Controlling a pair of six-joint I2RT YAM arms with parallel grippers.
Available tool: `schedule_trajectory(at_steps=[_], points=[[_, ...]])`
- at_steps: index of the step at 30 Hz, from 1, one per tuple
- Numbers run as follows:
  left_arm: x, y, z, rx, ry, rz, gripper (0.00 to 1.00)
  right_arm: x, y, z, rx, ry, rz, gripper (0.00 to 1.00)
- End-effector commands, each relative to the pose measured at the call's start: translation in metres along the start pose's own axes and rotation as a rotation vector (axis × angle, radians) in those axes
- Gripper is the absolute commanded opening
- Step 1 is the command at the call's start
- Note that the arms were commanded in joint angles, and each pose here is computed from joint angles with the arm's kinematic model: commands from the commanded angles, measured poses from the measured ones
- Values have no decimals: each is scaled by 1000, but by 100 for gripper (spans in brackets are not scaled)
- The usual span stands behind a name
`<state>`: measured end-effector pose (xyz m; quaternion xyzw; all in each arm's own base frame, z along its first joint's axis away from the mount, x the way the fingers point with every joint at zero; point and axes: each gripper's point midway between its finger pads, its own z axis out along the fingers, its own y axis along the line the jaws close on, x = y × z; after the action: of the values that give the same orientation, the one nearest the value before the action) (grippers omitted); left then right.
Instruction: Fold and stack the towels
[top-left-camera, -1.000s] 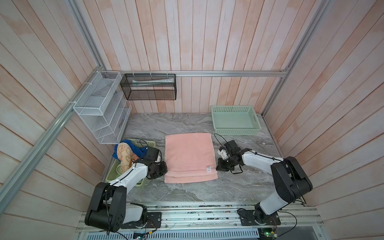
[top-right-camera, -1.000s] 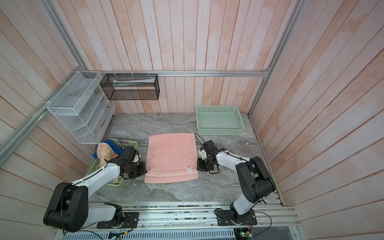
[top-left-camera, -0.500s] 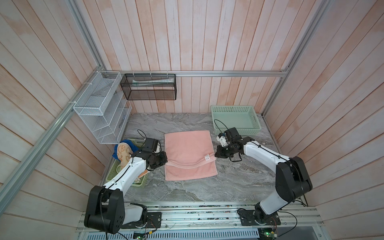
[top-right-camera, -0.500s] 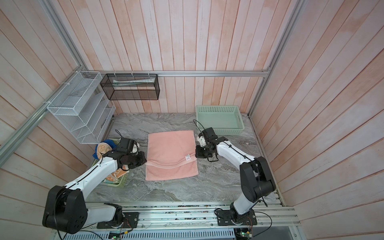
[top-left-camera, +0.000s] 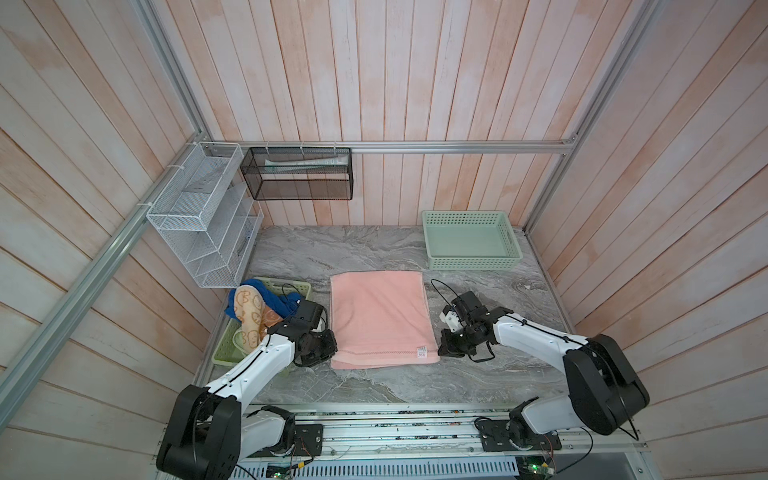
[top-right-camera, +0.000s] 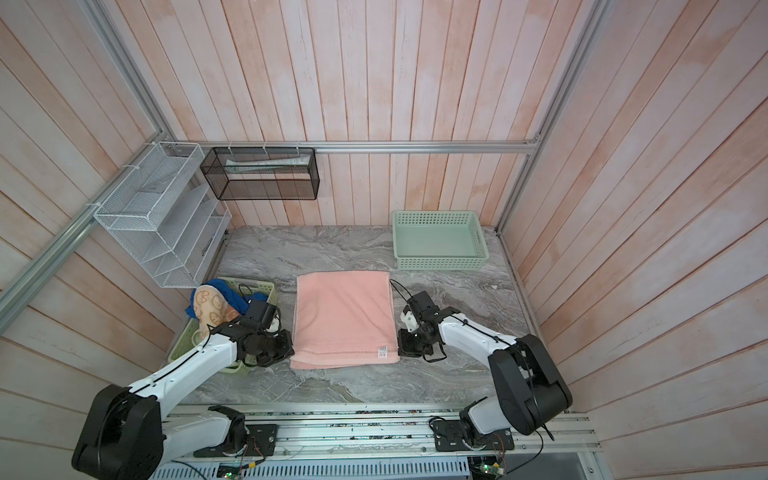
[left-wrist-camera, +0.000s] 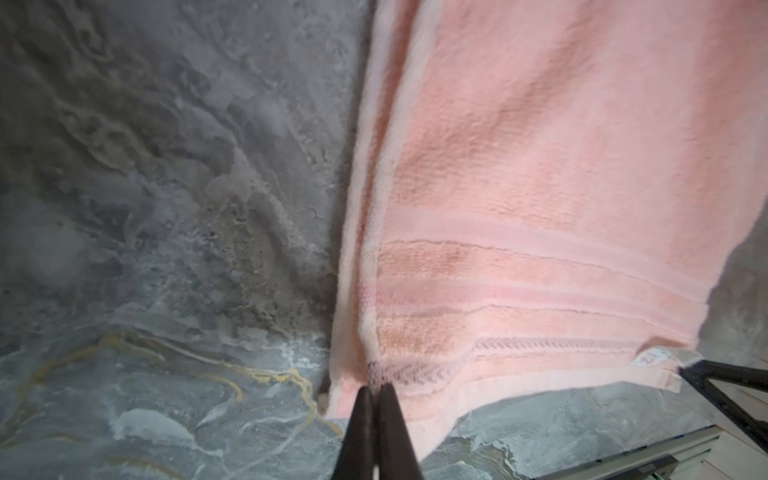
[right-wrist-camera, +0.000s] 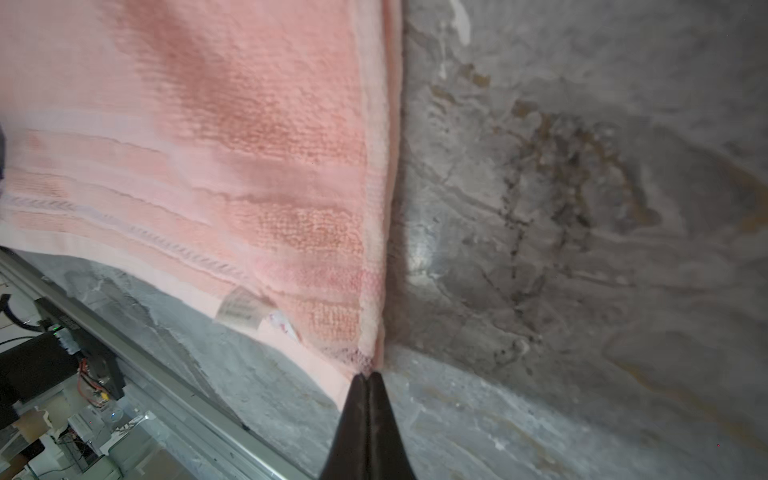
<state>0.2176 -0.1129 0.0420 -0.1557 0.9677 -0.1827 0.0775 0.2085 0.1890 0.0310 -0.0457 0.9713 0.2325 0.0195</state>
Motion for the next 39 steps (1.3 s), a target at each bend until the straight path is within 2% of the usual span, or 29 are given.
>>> schedule_trajectory(at_steps=[1, 9, 10, 11, 13, 14, 16, 20, 26, 29, 32, 35, 39], points=[[1, 5, 8, -14, 1, -39, 0, -18, 12, 0, -42, -57, -29, 0], [4, 13, 2, -52, -7, -63, 0, -19, 6, -1, 3, -47, -41, 0], [2, 14, -1, -61, -17, -65, 3, -19, 5, -3, 13, -47, -43, 0], [1, 14, -7, -74, -31, -65, 12, -20, 4, -6, 28, -47, -44, 4], [-6, 10, -21, -81, -66, -55, 23, -24, 2, -16, 71, -62, -52, 24], [-11, 6, -28, -76, -92, -50, 25, -29, 3, -23, 92, -77, -62, 29], [-22, -2, -41, -67, -149, -28, 25, -42, 7, -38, 127, -119, -77, 32], [-31, -12, -35, -68, -152, 22, 25, -64, 26, -51, 109, -179, -113, 33], [-25, -26, -18, -131, -101, 90, 25, -59, 62, -13, 65, -108, -193, 32], [-25, -24, -29, -159, -132, 96, 28, -45, 74, 13, 36, -56, -216, 30], [-25, -17, -56, -196, -189, 97, 30, -29, 76, 32, 39, -5, -229, 29], [-23, -16, -68, -159, -233, 104, 30, -16, 71, 43, 53, 27, -234, 29], [-10, -33, -35, -54, -125, 115, 30, -4, 53, 49, 91, 44, -223, 27]])
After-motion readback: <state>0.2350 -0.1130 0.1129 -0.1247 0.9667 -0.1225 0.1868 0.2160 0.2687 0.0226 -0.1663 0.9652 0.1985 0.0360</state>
